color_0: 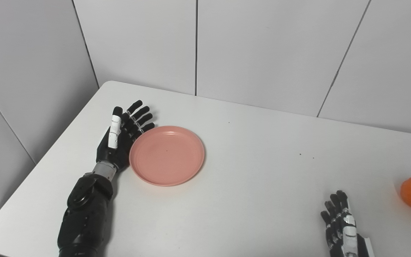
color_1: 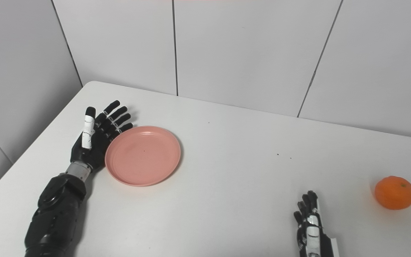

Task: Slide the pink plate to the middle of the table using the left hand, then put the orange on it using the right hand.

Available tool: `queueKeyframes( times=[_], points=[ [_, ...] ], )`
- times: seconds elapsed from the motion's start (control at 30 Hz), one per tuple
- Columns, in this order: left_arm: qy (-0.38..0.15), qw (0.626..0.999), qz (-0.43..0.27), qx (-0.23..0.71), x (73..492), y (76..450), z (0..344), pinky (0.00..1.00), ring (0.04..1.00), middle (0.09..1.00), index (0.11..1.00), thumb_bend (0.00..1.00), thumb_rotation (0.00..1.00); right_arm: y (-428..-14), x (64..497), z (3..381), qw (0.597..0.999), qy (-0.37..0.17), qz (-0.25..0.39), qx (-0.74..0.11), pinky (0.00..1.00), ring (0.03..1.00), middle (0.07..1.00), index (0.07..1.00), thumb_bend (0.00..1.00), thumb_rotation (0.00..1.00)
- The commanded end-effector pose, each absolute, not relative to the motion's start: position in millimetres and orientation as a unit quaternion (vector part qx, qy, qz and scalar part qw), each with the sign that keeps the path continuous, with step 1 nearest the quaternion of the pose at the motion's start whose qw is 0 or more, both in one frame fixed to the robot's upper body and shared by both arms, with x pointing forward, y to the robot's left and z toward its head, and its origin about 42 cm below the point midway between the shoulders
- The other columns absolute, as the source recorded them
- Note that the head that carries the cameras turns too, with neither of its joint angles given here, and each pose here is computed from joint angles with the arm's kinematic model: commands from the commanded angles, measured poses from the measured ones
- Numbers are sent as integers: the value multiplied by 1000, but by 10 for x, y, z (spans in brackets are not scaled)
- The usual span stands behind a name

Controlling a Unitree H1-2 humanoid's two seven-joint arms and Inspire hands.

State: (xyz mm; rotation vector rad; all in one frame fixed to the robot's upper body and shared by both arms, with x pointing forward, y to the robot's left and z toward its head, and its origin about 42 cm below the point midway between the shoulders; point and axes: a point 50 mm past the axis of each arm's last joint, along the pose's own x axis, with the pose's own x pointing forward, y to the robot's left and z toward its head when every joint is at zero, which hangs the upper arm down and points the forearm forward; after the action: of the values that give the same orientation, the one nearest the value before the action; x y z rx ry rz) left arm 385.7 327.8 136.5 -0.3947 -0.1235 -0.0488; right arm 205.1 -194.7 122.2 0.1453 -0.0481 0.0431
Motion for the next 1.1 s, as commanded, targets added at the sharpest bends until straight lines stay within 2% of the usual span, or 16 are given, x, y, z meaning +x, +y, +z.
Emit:
queueKeyframes(
  times=[0.0, 0.1, 0.17, 0.37, 0.57, 0.83, 1.07],
  points=[
    [-70, 980, -18, -187, 3879, 3188, 1413, 806, 851, 832, 821, 924, 767, -1946, 1490, 1004, 995, 59, 10, 79, 1000, 1000, 1000, 1000, 742, 1000],
    [-71, 981, -2, -182, 3857, 3094, 1389, 834, 865, 847, 824, 927, 756, -1934, 1492, 1008, 995, 57, 9, 77, 1000, 998, 1000, 1000, 740, 1000],
    [-69, 981, 16, -182, 3840, 2998, 1375, 892, 887, 862, 839, 926, 746, -1928, 1493, 1010, 995, 57, 9, 76, 1000, 997, 1000, 1000, 737, 1000],
    [-60, 984, 42, -160, 3809, 2780, 1350, 961, 902, 884, 847, 924, 767, -1901, 1489, 1027, 996, 56, 7, 76, 1000, 995, 1000, 1000, 735, 1000],
    [-46, 987, 37, -150, 3787, 2628, 1333, 970, 908, 893, 843, 981, 773, -1864, 1488, 1043, 996, 54, 7, 77, 1000, 991, 1000, 1000, 733, 1000],
    [-31, 988, 20, -147, 3760, 2512, 1352, 945, 890, 875, 791, 955, 782, -1790, 1491, 1077, 996, 53, 6, 75, 1000, 987, 1000, 1000, 760, 1000],
    [-16, 988, 4, -152, 3742, 2491, 1396, 925, 884, 875, 847, 945, 808, -1709, 1500, 1097, 995, 53, 5, 79, 1000, 969, 991, 983, 761, 1000]
  ],
)
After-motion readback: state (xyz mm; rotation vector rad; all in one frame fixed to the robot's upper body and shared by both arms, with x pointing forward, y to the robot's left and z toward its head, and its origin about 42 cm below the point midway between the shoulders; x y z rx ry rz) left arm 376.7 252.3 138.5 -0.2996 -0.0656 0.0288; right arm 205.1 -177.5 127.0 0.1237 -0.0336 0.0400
